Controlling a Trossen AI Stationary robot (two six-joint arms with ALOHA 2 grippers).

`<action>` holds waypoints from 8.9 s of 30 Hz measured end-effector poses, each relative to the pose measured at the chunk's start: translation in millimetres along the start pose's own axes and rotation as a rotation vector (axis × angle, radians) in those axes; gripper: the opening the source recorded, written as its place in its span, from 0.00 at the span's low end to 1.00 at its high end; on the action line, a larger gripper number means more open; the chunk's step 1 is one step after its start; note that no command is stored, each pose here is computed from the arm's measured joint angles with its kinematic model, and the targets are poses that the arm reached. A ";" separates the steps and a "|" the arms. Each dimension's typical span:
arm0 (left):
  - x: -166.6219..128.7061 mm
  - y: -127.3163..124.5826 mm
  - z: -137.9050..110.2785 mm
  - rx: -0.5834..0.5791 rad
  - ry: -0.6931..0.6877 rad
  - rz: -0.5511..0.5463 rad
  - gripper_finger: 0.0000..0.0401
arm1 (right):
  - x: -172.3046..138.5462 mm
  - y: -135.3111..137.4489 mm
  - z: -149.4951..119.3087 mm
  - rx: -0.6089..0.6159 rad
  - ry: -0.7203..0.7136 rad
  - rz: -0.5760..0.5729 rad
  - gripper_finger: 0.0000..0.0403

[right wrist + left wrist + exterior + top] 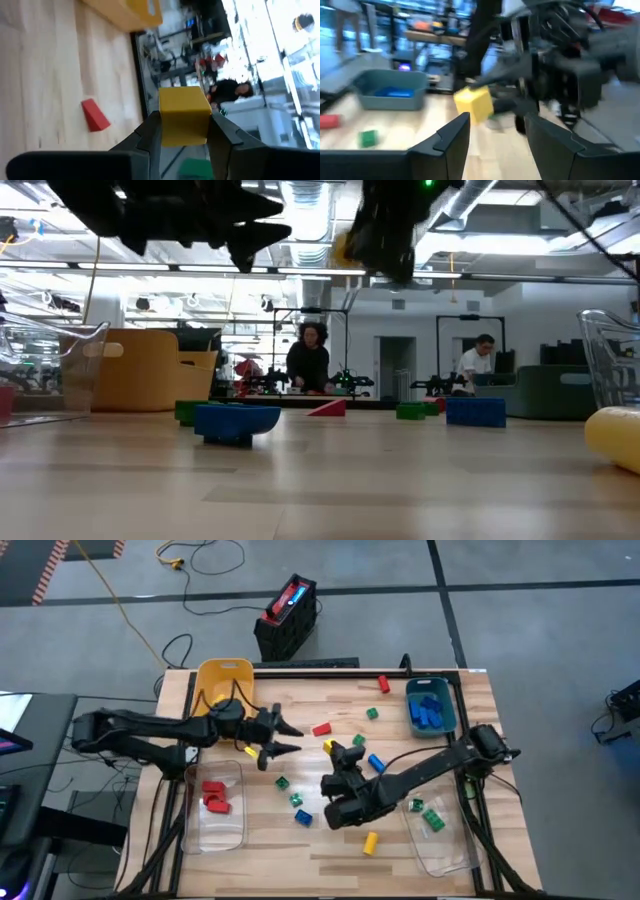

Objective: Sort blocks
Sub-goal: Put the yellow wooden block into the yellow bin

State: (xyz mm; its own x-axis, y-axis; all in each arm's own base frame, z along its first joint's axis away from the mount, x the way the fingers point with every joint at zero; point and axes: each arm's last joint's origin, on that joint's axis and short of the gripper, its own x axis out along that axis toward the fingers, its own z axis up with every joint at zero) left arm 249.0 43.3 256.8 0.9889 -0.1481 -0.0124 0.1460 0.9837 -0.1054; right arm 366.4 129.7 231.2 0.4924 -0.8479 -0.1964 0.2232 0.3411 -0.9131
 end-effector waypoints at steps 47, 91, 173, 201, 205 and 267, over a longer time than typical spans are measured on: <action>47.7 -8.5 1.6 -0.094 -0.122 -0.414 0.42 | -31.5 -34.9 46.0 -0.092 -0.276 0.013 0.30; -51.5 25.7 -0.5 0.035 0.270 0.977 0.32 | -1.2 -42.4 -72.0 0.297 0.161 0.146 0.66; 18.1 -128.6 -24.7 0.301 0.655 0.207 0.40 | -110.2 0.4 -28.0 0.365 -0.024 1.187 0.66; 17.0 -126.6 -25.7 0.294 0.666 0.246 0.40 | -114.1 65.5 -15.7 -0.399 0.182 1.243 0.69; 16.9 -126.5 -25.8 0.295 0.667 0.246 0.40 | -112.7 73.0 -15.1 -0.457 0.139 1.248 0.69; 25.3 -126.4 -27.9 0.147 0.254 0.321 0.59 | 10.2 11.3 32.4 0.216 0.032 0.596 0.29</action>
State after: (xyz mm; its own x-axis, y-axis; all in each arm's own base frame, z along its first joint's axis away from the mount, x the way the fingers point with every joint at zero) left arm 254.8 -87.7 242.1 0.9493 0.1652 -0.2673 -0.1473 0.9853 0.0861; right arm 401.2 138.0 230.5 0.5598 -0.4981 -0.6622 0.0854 0.8296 -0.5518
